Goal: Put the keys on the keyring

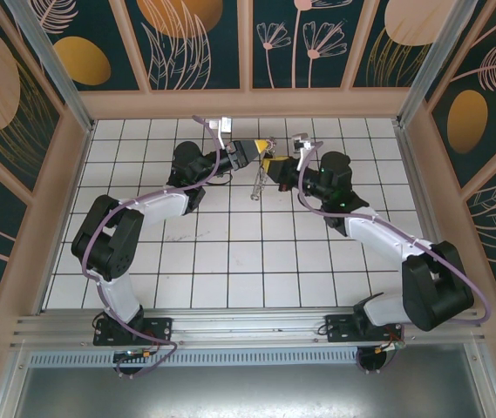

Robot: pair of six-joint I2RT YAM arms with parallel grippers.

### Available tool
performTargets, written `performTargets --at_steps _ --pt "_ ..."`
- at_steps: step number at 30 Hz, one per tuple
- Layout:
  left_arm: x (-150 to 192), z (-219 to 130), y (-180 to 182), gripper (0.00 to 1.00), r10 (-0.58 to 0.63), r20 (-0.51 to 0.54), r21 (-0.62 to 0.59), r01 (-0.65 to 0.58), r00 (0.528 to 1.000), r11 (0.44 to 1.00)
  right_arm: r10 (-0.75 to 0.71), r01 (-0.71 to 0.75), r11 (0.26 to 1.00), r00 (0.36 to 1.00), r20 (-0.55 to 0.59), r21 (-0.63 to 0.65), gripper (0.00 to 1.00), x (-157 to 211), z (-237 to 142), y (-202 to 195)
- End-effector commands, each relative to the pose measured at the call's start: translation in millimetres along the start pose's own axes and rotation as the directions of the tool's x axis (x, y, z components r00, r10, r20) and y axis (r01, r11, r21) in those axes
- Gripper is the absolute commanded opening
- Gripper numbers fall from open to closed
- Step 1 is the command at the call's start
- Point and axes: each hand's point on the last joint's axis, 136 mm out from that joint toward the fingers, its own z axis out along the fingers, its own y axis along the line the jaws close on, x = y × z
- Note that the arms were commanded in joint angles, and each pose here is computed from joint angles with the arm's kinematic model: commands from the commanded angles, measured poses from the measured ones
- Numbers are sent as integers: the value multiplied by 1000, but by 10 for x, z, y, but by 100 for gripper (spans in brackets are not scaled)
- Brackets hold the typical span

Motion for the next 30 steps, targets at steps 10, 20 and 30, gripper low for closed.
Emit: performTargets --at_steps 10,20,30 --pt "-182 -43 -187 0 52 78 28 -55 996 998 -54 52 996 998 -27 -71 0 32 -54 301" --pt "-179 -61 -184 0 48 88 30 -51 995 998 -42 29 992 994 -101 -124 0 225 117 426" --pt "-171 -56 -173 0 48 84 31 -51 995 998 59 -62 988 998 -26 -138 39 -28 -289 348"
